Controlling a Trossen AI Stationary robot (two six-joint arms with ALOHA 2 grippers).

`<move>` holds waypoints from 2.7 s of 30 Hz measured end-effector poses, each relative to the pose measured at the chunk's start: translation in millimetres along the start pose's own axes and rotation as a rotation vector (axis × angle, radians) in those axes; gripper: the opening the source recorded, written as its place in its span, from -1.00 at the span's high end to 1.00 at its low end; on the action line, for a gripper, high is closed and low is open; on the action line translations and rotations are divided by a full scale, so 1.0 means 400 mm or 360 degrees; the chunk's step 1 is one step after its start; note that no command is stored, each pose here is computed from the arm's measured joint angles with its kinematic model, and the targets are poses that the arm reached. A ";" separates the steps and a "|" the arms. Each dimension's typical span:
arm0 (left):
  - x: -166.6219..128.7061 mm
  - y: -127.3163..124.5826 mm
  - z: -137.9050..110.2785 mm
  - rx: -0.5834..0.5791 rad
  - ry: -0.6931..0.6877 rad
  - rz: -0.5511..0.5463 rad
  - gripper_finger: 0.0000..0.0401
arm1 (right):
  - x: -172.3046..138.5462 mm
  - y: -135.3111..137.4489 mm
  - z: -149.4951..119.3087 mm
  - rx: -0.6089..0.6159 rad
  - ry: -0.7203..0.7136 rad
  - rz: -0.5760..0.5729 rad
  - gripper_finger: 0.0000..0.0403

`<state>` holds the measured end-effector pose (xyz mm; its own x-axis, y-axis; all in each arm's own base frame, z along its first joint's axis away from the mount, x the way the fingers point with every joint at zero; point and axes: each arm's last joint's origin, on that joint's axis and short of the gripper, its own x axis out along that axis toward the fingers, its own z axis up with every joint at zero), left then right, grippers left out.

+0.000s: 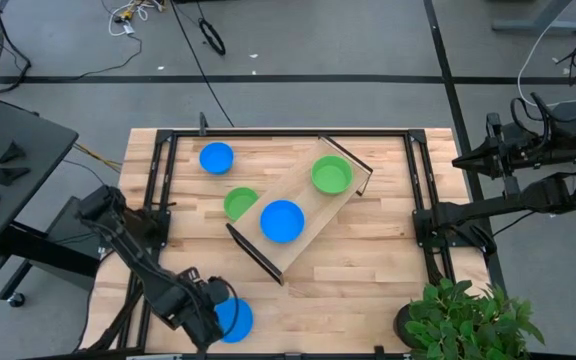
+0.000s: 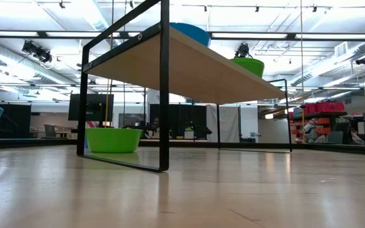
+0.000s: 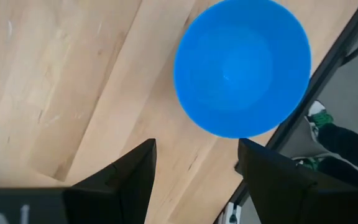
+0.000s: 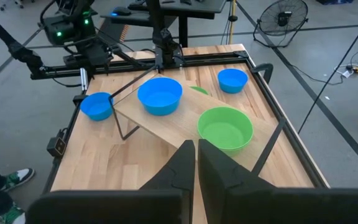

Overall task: Pick & Place Mini bowls
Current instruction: Stack the bottom blue bowl on top of the blue bowl on the shelf

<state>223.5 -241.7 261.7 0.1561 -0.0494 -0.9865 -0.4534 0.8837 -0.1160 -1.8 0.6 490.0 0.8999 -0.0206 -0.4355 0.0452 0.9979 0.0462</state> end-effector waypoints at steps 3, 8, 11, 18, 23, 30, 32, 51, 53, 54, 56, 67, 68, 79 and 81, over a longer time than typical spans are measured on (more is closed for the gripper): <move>0.018 -0.010 -0.003 -0.0017 0.0002 0.0019 -0.15 | 0.000 0.000 0.000 0.0000 -0.0001 0.0000 0.88; 0.045 -0.029 0.001 -0.0022 -0.0006 -0.0006 -0.15 | 0.000 0.000 0.000 0.0000 0.0000 0.0000 0.88; 0.062 -0.038 0.004 -0.0026 -0.0007 -0.0004 -0.15 | 0.000 0.000 0.000 0.0000 -0.0001 0.0000 0.88; 0.093 -0.044 0.007 -0.0023 -0.0016 0.0058 -0.15 | 0.000 0.000 0.000 0.0000 0.0000 0.0000 0.88; 0.104 -0.041 0.020 -0.0035 -0.0004 0.0073 -0.15 | 0.000 0.000 0.000 0.0000 0.0000 0.0000 0.88; 0.106 -0.033 0.046 -0.0015 0.0018 0.0069 -0.15 | 0.000 0.000 0.000 0.0000 0.0000 0.0000 0.88; 0.111 -0.032 0.054 -0.0025 0.0021 0.0075 -0.15 | 0.000 0.000 0.000 0.0000 -0.0001 0.0000 0.88; 0.201 0.022 0.050 0.0135 0.0254 0.0140 -0.15 | 0.000 0.000 0.000 0.0000 -0.0001 0.0000 0.88; 0.206 0.019 0.052 0.0123 0.0252 0.0105 -0.15 | 0.000 0.000 0.000 0.0000 -0.0001 0.0000 0.88; 0.207 0.016 0.052 0.0112 0.0252 0.0083 -0.15 | 0.000 0.000 0.000 0.0000 -0.0001 0.0000 0.88; 0.208 0.011 0.054 0.0072 0.0250 0.0044 -0.15 | 0.000 0.000 0.000 0.0000 -0.0001 0.0000 0.88; 0.209 0.003 0.065 -0.0165 0.0217 -0.0006 -0.15 | 0.000 0.000 0.000 0.0000 -0.0001 0.0000 0.88; 0.209 0.003 0.065 -0.0187 0.0216 -0.0004 -0.15 | 0.000 0.000 0.000 0.0000 -0.0001 0.0000 0.88; 0.231 0.011 0.026 -0.0323 0.0257 0.0046 -0.15 | 0.000 0.000 0.000 0.0000 -0.0001 0.0000 0.88; 0.231 0.008 0.018 -0.0343 0.0258 0.0050 -0.15 | 0.000 0.000 0.000 0.0000 -0.0001 0.0000 0.88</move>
<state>242.6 -240.0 170.8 0.0045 -0.1130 -0.9936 -0.6349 0.7673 -0.0901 -1.9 0.6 490.0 0.9001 -0.0204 -0.4352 0.0449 0.9979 0.0462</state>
